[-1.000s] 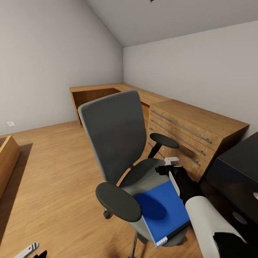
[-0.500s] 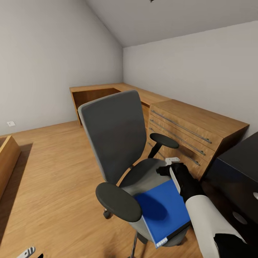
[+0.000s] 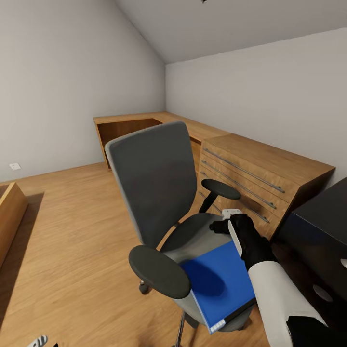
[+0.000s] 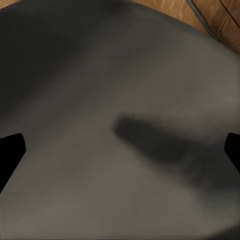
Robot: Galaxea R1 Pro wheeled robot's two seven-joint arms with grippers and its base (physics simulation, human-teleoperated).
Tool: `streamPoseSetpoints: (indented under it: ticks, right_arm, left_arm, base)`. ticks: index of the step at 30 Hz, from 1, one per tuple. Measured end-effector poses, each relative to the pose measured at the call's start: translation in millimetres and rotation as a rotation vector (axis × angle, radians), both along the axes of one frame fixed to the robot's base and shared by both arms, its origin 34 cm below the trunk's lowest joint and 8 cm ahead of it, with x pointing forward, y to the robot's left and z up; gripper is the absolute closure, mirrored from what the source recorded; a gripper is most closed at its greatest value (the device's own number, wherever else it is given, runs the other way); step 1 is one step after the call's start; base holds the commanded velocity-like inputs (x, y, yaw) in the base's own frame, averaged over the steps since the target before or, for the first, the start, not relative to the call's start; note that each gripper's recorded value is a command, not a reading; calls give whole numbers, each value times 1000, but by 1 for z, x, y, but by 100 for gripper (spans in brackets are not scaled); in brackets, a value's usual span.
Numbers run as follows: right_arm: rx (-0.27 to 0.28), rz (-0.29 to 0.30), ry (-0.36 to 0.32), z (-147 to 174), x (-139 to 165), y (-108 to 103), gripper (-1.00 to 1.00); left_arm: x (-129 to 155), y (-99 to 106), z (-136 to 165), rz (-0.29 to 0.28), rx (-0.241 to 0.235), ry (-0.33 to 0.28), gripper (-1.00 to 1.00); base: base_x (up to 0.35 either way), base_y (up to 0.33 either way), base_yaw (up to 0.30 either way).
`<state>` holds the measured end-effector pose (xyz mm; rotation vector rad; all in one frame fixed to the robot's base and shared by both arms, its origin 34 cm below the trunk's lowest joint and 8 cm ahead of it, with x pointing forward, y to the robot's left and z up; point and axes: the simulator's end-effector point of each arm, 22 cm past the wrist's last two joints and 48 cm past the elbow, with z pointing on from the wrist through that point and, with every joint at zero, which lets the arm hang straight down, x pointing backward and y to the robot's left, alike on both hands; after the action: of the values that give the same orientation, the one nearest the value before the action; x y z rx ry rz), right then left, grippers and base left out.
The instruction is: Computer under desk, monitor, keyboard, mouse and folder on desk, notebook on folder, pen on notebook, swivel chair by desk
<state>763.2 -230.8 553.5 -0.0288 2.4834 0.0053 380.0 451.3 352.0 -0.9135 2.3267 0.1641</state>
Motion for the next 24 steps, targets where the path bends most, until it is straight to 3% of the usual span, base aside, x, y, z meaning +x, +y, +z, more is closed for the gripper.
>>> streamPoseSetpoints:
  ticks: [17,24]
  right_arm:
    - [3,2,-2,1,0,2,-100]
    - [4,3,-7,1,1,2,-100]
  left_arm:
    - [-16,-7,-16,8,-21,36,-100]
    - [-10,3,-10,15,47,-24,-100]
  base:
    - [0,0,0]
    - [0,0,0]
